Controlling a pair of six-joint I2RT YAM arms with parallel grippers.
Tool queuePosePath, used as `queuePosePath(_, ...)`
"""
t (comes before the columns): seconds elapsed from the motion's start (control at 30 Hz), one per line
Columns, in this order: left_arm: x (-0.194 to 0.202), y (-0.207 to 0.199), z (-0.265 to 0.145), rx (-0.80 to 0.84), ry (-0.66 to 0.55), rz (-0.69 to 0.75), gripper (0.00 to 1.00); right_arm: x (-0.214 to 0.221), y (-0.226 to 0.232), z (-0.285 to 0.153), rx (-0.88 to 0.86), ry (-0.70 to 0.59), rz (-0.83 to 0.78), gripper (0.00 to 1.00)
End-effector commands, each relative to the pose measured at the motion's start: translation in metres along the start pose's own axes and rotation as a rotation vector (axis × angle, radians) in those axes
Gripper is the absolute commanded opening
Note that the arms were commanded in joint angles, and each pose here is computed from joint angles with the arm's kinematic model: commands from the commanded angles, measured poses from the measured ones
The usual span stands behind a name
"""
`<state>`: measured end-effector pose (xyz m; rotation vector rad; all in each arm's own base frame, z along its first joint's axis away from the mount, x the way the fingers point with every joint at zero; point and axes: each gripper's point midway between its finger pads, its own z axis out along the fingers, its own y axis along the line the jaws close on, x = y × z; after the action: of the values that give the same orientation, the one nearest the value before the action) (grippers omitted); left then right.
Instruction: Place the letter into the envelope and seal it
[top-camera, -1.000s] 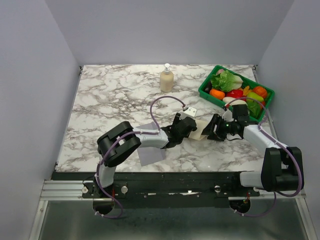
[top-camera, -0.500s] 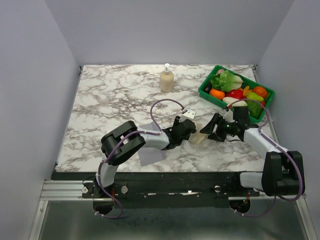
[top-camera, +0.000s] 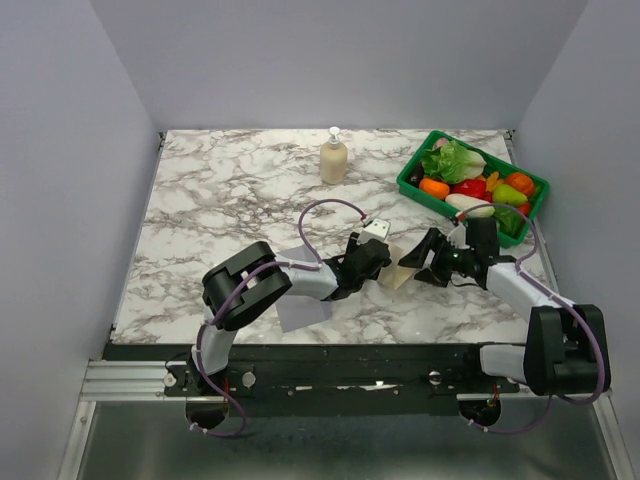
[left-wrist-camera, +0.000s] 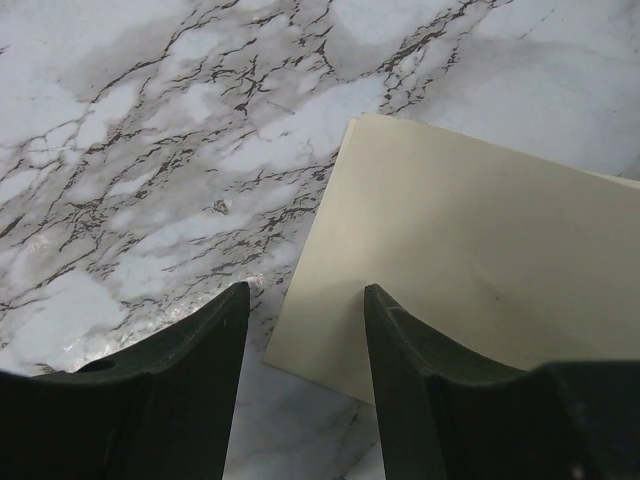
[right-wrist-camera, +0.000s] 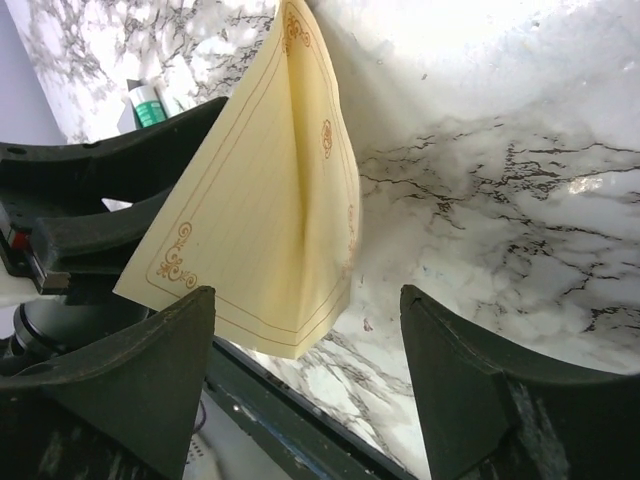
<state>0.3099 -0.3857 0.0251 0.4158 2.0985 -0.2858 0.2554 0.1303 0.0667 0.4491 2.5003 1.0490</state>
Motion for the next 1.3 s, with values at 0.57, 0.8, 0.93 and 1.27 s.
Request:
queuePosePath(0.57, 0.034, 0.009, 0.003, -0.004, 0.086, 0.007, 0.58, -0.004, 0.047, -0.005, -0.371, -0.126, 0.003, 0.96)
queuePosePath(0.8, 0.037, 0.008, 0.004, 0.0, 0.092, 0.009, 0.57, -0.007, 0.053, -0.011, -0.367, -0.148, -0.025, 0.99)
queuePosePath(0.93, 0.035, 0.007, 0.004, 0.002, 0.089, 0.004, 0.58, -0.007, 0.046, -0.007, -0.332, -0.137, -0.014, 0.97)
queuePosePath(1.27, 0.03, 0.005, 0.001, 0.015, 0.082, -0.009, 0.57, -0.017, 0.012, 0.003, -0.143, -0.189, 0.006, 0.61)
